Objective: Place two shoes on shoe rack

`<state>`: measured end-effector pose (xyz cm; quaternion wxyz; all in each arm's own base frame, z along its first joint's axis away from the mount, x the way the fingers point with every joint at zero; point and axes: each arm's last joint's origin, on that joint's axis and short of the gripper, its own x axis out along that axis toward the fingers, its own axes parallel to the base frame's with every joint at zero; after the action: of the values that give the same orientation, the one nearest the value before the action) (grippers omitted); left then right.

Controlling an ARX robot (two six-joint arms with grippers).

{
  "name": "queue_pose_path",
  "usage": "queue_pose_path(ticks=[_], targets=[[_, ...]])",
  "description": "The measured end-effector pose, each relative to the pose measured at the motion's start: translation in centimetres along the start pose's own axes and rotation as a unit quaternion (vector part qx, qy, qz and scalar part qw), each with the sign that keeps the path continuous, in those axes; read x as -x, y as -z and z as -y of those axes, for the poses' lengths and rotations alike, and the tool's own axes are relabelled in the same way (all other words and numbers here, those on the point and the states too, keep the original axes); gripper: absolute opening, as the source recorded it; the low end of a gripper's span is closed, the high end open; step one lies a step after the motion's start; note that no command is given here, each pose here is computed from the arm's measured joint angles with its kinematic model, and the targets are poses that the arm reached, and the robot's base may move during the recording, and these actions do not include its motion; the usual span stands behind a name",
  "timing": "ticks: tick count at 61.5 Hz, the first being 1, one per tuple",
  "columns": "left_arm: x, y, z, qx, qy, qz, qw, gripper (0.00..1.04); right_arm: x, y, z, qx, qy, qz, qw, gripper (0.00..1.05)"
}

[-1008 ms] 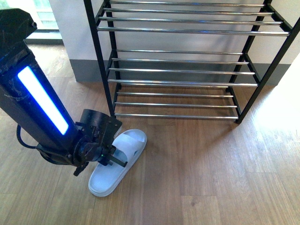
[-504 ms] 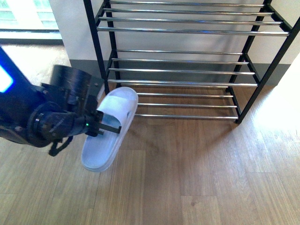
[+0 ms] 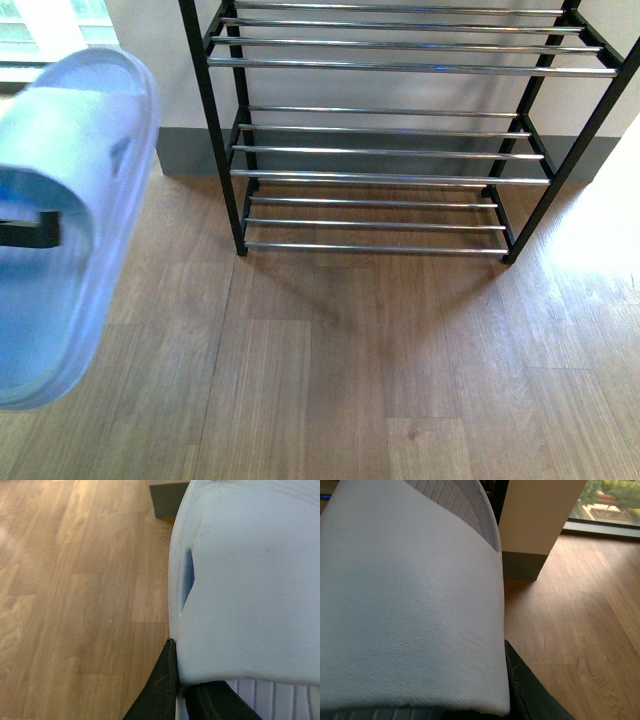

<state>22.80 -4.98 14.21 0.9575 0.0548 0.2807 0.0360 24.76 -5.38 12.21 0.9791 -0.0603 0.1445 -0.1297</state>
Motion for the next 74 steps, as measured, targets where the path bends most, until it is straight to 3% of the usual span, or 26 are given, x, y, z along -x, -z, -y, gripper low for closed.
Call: queue_pose_path(ticks=[20,74], targets=[[6.5,0.1,-2.2,0.027,-0.042,0.059,0.997,0.02,0.0,0.0,0.0,0.0,0.0,0.0,1.0,0.02],[6.8,0.1,-2.2,0.029,-0.037,0.064,0.997,0.02,0.0,0.0,0.0,0.0,0.002,-0.001,1.0,0.02]])
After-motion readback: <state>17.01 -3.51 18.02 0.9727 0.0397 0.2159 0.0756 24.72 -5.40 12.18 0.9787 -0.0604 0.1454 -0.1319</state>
